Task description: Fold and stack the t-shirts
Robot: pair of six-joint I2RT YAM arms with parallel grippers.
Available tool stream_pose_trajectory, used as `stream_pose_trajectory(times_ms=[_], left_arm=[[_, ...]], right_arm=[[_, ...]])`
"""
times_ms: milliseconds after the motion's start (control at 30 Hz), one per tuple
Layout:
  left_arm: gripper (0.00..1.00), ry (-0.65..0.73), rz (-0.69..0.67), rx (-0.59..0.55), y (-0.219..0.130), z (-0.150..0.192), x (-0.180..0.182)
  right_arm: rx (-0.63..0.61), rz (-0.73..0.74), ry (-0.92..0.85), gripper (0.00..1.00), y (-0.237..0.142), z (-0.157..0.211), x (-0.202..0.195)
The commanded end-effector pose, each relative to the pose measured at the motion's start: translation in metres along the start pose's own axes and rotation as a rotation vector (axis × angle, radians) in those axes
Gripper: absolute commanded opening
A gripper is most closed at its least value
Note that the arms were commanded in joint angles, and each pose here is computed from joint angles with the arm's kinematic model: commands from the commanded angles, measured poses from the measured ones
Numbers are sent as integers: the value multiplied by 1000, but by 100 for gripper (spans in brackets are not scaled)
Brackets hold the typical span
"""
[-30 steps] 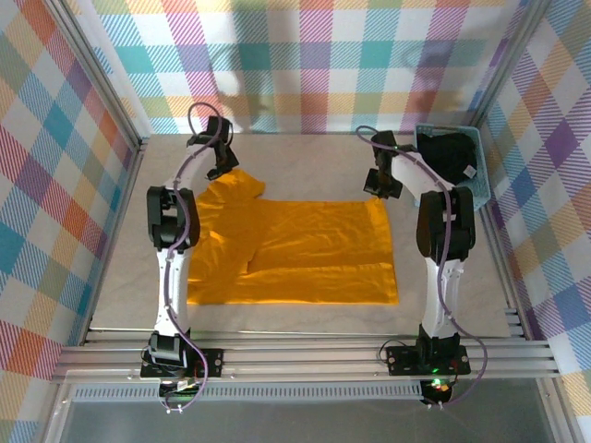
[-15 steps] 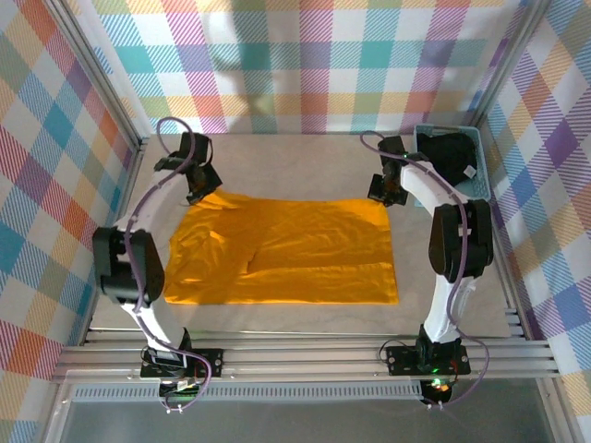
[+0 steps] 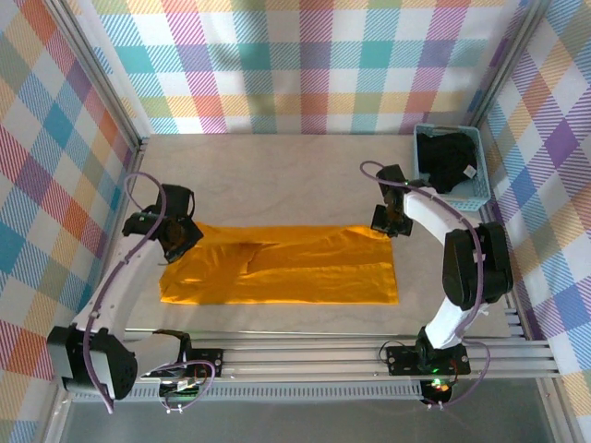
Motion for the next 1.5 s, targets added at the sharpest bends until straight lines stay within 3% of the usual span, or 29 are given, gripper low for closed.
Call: stream_pose_trajectory(times_ms=[0,767,833,1033,1100,1233,1467], left_arm=[[0,-22,-92,67,-3,25,22],[0,-47,-165,138,5,64,48],[0,-41,-169,144,11,65,47],[0,-28,-168,166,21,66,41],[0,-25,-165,178,22,69,40],[0,-22,-157,198,21,72,39],[0,-17,-131,247,8,77,32]], right_arm=[[5,19,17,0,-5,11,-10],[70,80,28,0,4,40,-30],[88,68,38,4,6,43,-30],[61,78,86,35,-6,48,-38],[37,61,93,38,-13,46,-37],[28,-2,96,38,-19,40,-27],[79,-151,55,29,-8,35,6]])
Point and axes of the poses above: each hand's point on the last joint's axis, 136 mm out from that joint toward the fingers, its own y axis out along the fingers, its own x axis along the line the jaws close on, z = x × y, the point moved 7 cm from there along -y, back along the fingers, and after that the axes turned 4 degrees about y, right-handed, at the moved point
